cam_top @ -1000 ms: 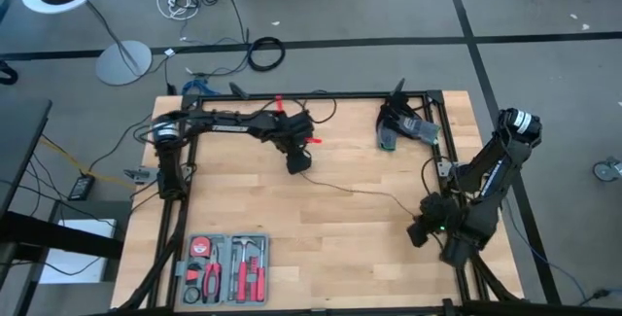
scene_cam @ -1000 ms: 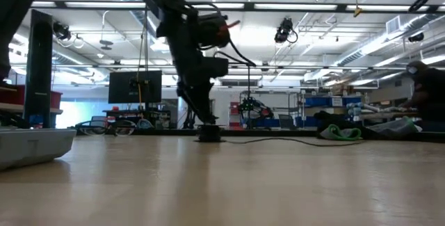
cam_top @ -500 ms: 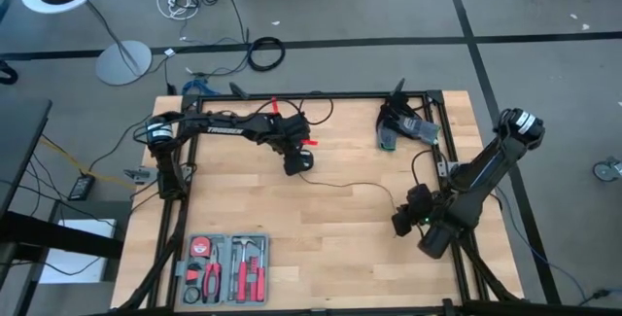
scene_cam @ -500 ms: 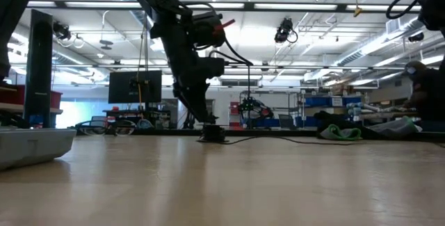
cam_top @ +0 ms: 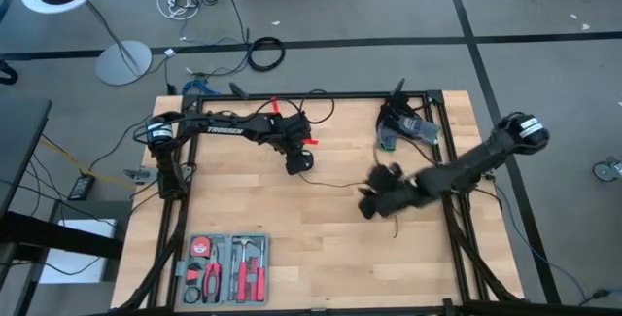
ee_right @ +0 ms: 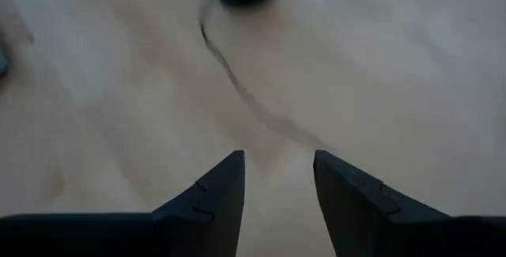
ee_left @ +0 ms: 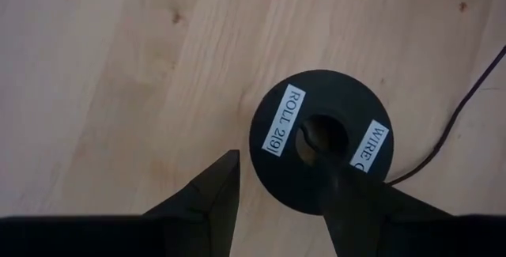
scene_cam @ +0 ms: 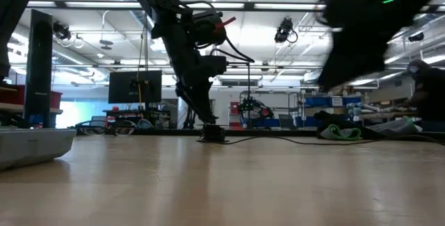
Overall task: Coil cords
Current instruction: Uncoil the black wire from the black spool
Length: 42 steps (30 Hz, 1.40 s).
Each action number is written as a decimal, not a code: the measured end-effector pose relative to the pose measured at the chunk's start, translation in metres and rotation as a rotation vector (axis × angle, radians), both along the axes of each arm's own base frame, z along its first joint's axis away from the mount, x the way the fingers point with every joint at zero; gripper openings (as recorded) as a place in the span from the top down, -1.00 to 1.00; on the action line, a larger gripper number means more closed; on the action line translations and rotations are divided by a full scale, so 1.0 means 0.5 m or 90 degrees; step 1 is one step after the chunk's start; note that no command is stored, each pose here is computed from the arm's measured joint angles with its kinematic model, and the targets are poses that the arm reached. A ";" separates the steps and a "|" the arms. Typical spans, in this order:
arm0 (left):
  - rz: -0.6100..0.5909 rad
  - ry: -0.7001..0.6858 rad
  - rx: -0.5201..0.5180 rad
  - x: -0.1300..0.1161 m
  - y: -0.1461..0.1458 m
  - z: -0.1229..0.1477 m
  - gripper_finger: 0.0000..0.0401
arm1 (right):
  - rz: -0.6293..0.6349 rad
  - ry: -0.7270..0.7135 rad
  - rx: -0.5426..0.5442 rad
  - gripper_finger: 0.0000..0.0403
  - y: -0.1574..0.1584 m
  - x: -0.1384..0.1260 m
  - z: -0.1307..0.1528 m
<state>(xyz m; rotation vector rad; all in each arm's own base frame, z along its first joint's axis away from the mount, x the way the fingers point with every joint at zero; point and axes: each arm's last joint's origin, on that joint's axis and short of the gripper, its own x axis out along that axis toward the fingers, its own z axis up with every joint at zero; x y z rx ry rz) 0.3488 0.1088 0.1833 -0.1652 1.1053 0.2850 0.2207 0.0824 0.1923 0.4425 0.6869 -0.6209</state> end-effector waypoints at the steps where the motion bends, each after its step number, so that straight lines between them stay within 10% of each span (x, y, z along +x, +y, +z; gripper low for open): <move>1: 0.000 0.001 0.000 0.000 0.000 0.000 0.18 | 0.019 -0.007 -0.020 0.24 -0.018 0.022 0.000; 12: -0.001 0.001 0.000 0.000 0.000 0.000 0.18 | 0.216 -0.063 -0.068 0.24 -0.167 0.172 -0.066; 23: -0.037 -0.028 -0.006 0.011 -0.011 0.004 0.18 | 0.348 0.085 -0.084 0.23 -0.178 0.304 -0.103; 42: -0.033 0.005 0.029 0.023 -0.022 -0.028 0.17 | 0.361 0.143 -0.076 0.24 -0.177 0.319 -0.100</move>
